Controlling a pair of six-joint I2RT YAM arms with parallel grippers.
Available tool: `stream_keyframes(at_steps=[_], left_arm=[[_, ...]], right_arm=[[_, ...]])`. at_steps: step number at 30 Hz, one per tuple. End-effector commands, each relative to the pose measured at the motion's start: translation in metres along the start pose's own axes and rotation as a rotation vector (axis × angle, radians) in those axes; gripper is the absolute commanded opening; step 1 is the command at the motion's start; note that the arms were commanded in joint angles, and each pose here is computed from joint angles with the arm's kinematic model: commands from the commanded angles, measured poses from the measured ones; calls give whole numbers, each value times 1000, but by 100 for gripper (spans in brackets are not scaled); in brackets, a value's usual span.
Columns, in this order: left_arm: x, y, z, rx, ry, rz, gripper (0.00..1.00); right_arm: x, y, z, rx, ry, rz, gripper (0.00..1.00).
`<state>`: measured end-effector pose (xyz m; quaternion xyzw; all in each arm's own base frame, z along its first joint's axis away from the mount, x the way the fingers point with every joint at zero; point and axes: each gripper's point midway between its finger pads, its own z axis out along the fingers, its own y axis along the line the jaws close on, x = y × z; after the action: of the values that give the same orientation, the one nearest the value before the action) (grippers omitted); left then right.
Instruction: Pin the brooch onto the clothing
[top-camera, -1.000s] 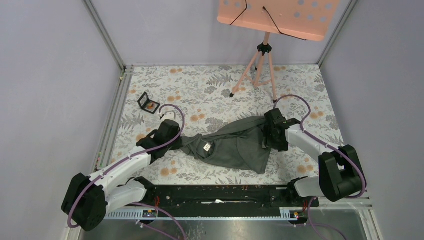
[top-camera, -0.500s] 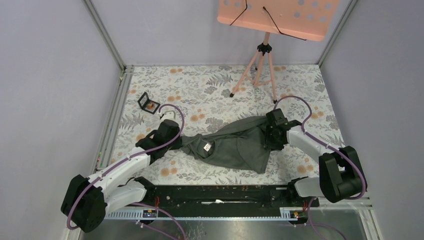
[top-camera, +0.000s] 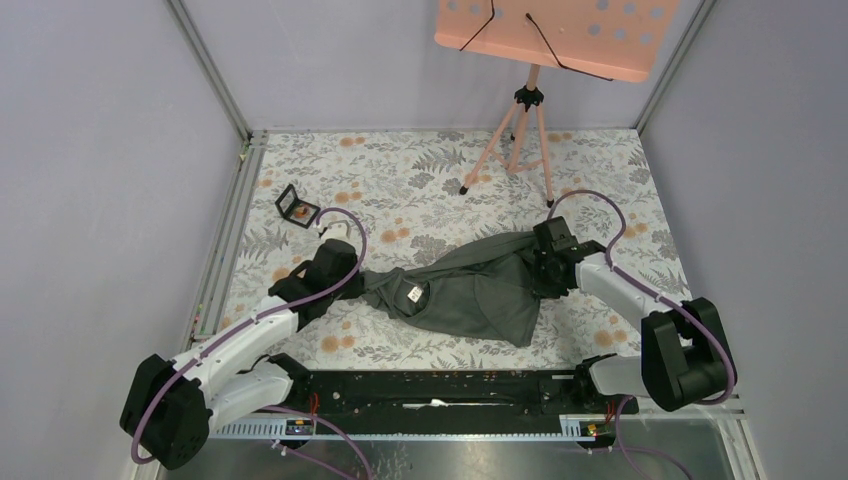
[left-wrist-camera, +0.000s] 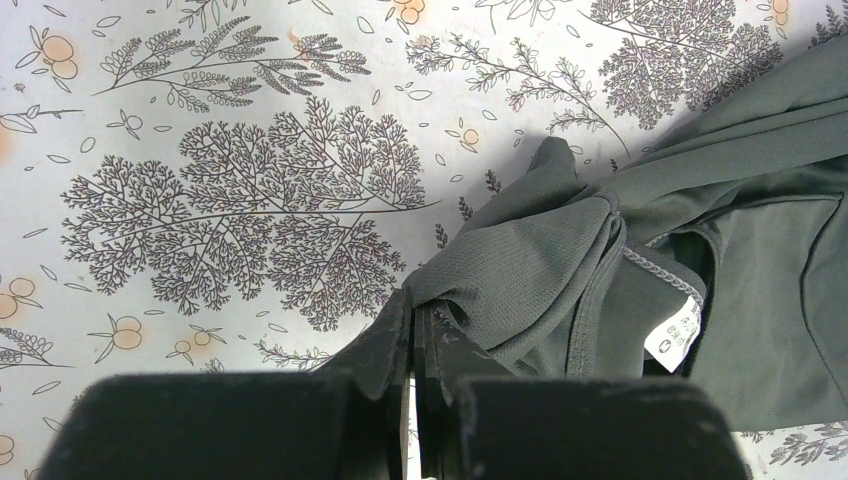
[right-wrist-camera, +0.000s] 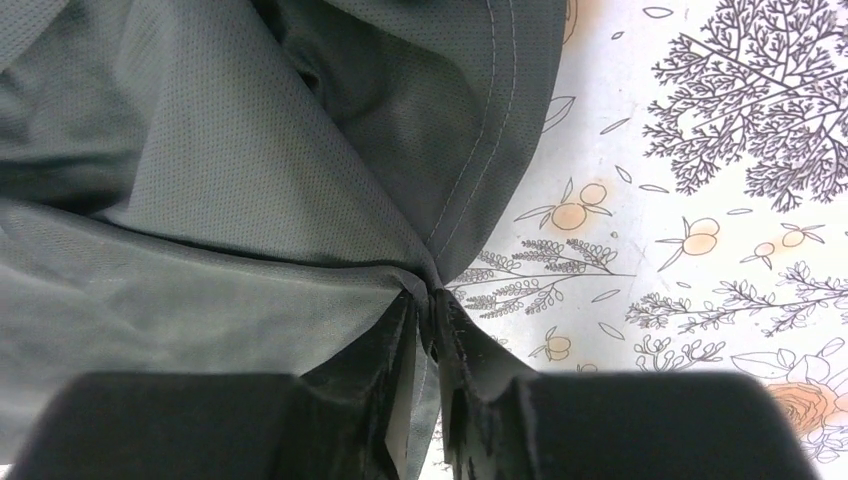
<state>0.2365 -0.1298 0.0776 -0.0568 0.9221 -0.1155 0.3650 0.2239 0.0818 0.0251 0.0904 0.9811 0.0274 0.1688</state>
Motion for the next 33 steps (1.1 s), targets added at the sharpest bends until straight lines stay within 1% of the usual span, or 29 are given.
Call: stream_keyframes(at_steps=[1, 3, 6, 12, 17, 22, 26, 30, 33], left_arm=[[-18, -7, -6, 26, -53, -9, 0], [-21, -6, -7, 20, -64, -11, 0], [-29, -5, -11, 6, -91, -18, 0], [-50, -6, -23, -13, -144, -17, 0], [-104, -6, -58, -45, -301, -21, 0], [-165, -14, -109, -37, -474, -1, 0], [-209, -21, -156, -25, -601, 19, 0], [-247, -39, -214, 85, -759, 77, 0], [-262, -57, -258, 202, -852, 171, 0]], right_arm=[[-15, -1, -18, 3, -58, 8, 18], [-18, -3, -25, 13, -73, 7, 14], [-26, -7, -39, 25, -114, -1, 0], [-42, -16, -70, 59, -200, -15, 0], [-69, -26, -113, 107, -318, -29, 0], [-107, -24, -178, 81, -510, -14, 0], [-142, -19, -250, 11, -726, 20, 0], [-161, -15, -324, -96, -947, 45, 0], [-164, -10, -375, -189, -1084, 37, 0]])
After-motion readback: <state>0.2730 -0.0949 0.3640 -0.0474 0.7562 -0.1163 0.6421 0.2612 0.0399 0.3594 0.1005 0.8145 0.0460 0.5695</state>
